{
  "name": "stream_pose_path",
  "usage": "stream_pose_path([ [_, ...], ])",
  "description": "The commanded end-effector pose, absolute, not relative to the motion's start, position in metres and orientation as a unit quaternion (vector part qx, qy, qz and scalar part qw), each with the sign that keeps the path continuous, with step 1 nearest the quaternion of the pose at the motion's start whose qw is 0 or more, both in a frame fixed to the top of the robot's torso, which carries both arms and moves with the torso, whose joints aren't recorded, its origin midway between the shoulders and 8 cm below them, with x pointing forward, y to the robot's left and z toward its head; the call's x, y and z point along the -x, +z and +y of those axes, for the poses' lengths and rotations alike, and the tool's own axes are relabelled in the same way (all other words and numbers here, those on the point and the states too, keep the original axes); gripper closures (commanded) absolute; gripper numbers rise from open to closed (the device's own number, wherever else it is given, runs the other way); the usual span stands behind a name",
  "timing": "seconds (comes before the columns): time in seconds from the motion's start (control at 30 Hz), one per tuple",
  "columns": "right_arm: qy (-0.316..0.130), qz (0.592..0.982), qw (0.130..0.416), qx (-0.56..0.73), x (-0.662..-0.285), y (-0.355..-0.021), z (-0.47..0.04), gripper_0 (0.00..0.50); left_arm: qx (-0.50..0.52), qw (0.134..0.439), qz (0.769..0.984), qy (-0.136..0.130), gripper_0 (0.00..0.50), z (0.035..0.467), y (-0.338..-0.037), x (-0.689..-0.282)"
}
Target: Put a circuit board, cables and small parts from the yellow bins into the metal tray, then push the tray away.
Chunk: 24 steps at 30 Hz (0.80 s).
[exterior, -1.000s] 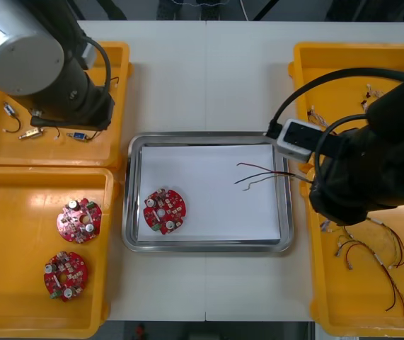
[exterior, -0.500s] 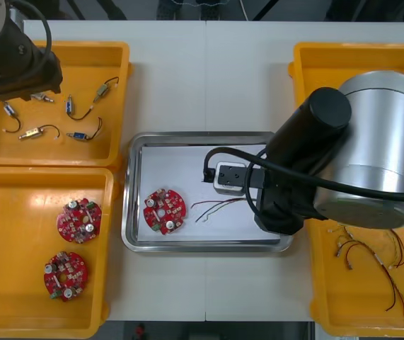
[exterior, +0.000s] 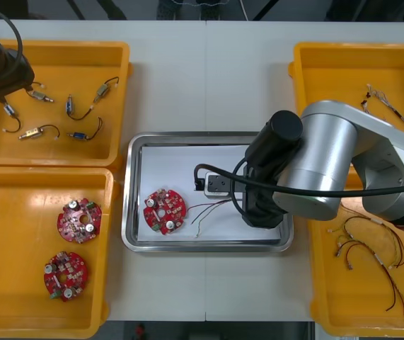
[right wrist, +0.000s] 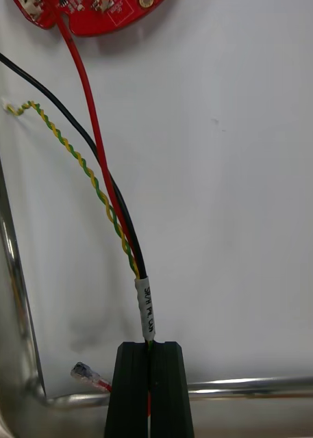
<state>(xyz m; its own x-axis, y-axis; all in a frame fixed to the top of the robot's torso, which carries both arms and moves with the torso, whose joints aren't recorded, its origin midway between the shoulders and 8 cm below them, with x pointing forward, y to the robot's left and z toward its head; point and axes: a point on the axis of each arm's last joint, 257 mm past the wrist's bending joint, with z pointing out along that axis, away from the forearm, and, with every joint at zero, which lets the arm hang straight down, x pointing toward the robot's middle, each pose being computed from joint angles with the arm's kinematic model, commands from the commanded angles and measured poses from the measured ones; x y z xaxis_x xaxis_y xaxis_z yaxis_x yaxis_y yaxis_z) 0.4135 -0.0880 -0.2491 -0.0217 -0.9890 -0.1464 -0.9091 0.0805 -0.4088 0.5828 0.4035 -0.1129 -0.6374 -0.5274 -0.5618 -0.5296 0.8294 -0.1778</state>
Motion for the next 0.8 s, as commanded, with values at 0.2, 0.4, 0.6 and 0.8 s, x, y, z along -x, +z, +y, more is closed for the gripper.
stream_pose_path([
  [0.2, -0.105, 0.687, 0.195, 0.692, -0.419, -0.279, -0.071, 0.500, 0.322, 0.341, 0.883, 0.006, 0.000, 0.446, -0.094, -0.598],
  [0.4, -0.112, 0.686, 0.195, 0.692, -0.421, -0.280, -0.073, 0.500, 0.339, 0.326, 0.882, 0.006, 0.000, 0.456, -0.117, -0.599],
  [0.6, -0.117, 0.686, 0.203, 0.689, -0.424, -0.276, -0.071, 0.050, 0.337, 0.336, 0.880, 0.014, 0.000, 0.461, -0.133, -0.604],
  [0.8, -0.118, 0.684, 0.211, 0.688, -0.424, -0.271, -0.068, 0.000, 0.328, 0.364, 0.872, 0.005, 0.000, 0.466, -0.152, -0.613],
])
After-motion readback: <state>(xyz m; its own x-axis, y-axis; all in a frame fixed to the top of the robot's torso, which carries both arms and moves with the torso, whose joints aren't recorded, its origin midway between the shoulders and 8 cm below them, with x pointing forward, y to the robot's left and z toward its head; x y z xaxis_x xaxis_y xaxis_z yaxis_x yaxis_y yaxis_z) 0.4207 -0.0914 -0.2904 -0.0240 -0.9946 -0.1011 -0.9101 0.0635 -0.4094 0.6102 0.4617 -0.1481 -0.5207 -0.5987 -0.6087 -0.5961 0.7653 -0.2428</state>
